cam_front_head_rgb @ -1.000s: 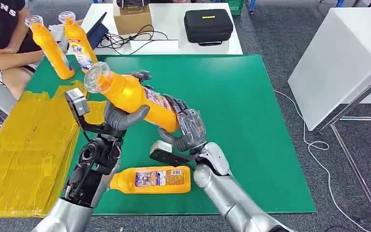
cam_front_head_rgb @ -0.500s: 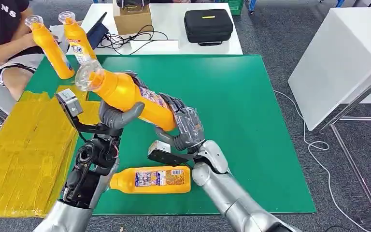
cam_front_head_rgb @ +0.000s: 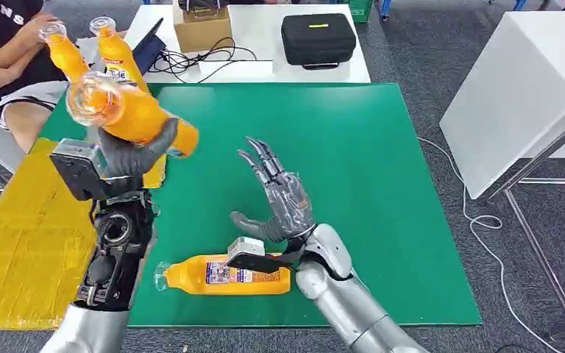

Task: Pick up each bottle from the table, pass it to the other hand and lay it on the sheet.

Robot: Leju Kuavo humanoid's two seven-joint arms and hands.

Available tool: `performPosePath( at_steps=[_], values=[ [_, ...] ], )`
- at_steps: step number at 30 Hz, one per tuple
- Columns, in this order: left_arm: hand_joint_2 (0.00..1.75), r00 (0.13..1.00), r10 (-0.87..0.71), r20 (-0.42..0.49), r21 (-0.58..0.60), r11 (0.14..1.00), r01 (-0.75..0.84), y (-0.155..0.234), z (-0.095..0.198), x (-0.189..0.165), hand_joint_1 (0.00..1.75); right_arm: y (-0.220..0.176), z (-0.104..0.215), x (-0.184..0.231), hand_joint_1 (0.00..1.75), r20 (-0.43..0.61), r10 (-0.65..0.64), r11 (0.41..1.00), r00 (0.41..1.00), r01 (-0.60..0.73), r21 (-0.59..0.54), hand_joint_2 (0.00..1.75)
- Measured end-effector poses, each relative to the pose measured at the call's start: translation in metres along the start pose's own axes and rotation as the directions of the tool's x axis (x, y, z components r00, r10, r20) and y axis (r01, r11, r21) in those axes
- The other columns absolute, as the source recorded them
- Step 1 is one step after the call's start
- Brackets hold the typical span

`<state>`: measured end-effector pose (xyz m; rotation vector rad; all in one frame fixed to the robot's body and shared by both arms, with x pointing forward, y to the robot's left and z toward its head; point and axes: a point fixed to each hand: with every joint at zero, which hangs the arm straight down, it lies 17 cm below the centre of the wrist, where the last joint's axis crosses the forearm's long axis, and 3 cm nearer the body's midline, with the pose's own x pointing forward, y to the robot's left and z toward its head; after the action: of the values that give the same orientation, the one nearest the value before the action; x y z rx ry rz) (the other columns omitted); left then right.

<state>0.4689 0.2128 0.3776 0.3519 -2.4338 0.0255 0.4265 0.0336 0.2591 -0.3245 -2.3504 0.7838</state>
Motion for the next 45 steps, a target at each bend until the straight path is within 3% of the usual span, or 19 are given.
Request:
performPosePath(
  at_steps=[5,15,18,20,25,29,33,37,45],
  values=[
    [1.75,0.922,-0.367,0.126,0.082,0.930,0.359,0.026,-0.013,0.019,1.75,-0.038,0.006,0.016,0.00,0.030,-0.032,0.995,0.999,0.034,-0.089,1.75],
    [1.75,0.891,-0.431,0.142,0.092,0.902,0.422,0.040,-0.020,0.017,1.75,-0.068,0.013,0.031,0.00,0.075,-0.031,0.989,0.997,0.042,-0.141,1.75],
    [1.75,0.839,-0.522,0.152,0.039,0.851,0.523,0.033,-0.023,0.011,1.75,-0.072,0.014,0.030,0.00,0.069,-0.061,0.987,0.996,0.070,-0.144,1.75],
    [1.75,0.759,-0.623,0.187,-0.029,0.769,0.639,0.023,-0.029,-0.001,1.75,-0.077,0.015,0.030,0.00,0.068,-0.082,0.985,0.994,0.092,-0.149,1.75],
    [1.75,0.469,-0.829,0.305,-0.205,0.424,0.882,0.006,-0.042,-0.056,1.75,-0.091,0.016,0.029,0.00,0.069,-0.095,0.983,0.993,0.104,-0.153,1.75],
    [1.75,0.299,-0.868,0.397,-0.355,0.155,0.922,0.011,-0.046,-0.119,1.75,-0.096,0.018,0.026,0.00,0.064,-0.086,0.984,0.994,0.095,-0.148,1.75],
    [1.75,0.234,-0.866,0.442,-0.505,-0.025,0.863,0.033,-0.037,-0.180,1.75,-0.092,0.019,0.022,0.00,0.049,-0.123,0.986,0.991,0.128,-0.105,1.75],
    [1.75,0.224,-0.872,0.435,-0.638,-0.123,0.760,0.067,-0.025,-0.227,1.75,-0.102,0.015,0.026,0.00,0.062,-0.177,0.976,0.982,0.183,-0.116,1.75],
    [1.75,0.225,-0.900,0.372,-0.779,-0.172,0.602,0.109,0.009,-0.271,1.75,-0.123,0.012,0.032,0.00,0.090,-0.252,0.950,0.964,0.264,-0.164,1.75]
  ],
)
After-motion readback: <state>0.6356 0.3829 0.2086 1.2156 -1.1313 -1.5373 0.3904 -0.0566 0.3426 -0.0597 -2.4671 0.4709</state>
